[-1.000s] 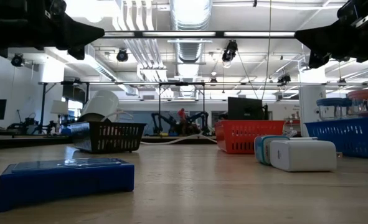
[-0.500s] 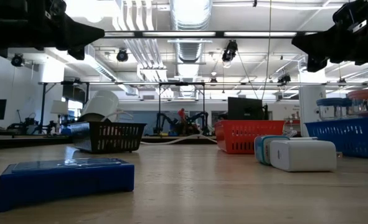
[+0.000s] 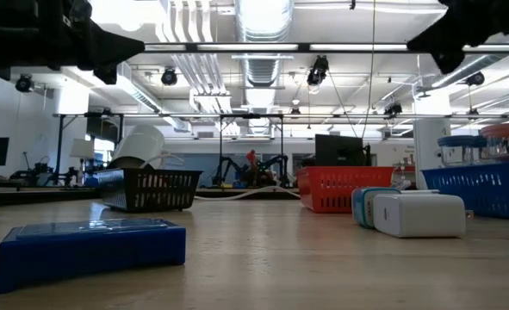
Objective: Pick & Place Office items
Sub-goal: Adjust the blue bin
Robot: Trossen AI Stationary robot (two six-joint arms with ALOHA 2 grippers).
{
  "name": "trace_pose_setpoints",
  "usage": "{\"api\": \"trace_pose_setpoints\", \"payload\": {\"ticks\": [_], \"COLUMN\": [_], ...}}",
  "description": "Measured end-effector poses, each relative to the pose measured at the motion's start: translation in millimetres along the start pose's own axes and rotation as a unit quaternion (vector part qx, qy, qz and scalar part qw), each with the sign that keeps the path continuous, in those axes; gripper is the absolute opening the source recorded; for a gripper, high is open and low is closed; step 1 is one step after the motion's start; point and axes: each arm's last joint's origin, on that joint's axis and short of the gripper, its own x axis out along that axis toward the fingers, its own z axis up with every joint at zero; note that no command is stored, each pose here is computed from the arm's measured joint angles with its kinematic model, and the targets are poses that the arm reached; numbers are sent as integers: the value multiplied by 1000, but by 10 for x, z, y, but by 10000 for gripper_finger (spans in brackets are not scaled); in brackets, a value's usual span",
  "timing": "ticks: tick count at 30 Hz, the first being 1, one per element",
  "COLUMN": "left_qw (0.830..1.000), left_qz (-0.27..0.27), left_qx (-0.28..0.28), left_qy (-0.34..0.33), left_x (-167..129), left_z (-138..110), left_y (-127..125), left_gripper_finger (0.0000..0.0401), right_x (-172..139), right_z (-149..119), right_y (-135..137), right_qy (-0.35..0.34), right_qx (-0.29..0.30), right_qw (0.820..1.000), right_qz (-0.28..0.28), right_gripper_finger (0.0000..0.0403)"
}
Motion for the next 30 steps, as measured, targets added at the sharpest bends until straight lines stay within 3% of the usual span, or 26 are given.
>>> {"api": "trace_pose_setpoints", "payload": {"ticks": [3, 7, 12, 15, 16, 20, 27, 30], "left_qw": [1000, 1000, 1000, 1000, 1000, 1000, 1000, 1000], "left_qz": [0, 0, 0, 0, 0, 0, 0, -1], "left_qx": [-1, -2, -2, -2, -2, -2, -2, -2], "left_qy": [5, 12, 12, 12, 12, 12, 12, 12], "left_x": [0, -1, -1, -1, -1, 0, 0, 0], "left_z": [-14, -29, -28, -27, -27, -27, -28, -27], "left_y": [0, -1, -1, -1, -1, -1, -1, -1], "left_gripper_finger": [3, 3, 3, 3, 3, 3, 3, 3], "right_x": [-96, -268, -354, -371, -355, -217, -208, -215], "right_z": [150, 301, 414, 400, 375, 201, -253, -262], "right_y": [29, 57, 110, 125, 132, 176, 146, 175], "right_qy": [96, 215, 324, 381, 394, 419, 458, 456], "right_qx": [50, 103, 188, 212, 220, 230, 249, 267], "right_qw": [992, 961, 900, 852, 838, 826, 762, 759], "right_qz": [-58, -142, -224, -290, -307, -298, -385, -381], "right_gripper_finger": [8, 8, 8, 8, 8, 8, 8, 8]}}
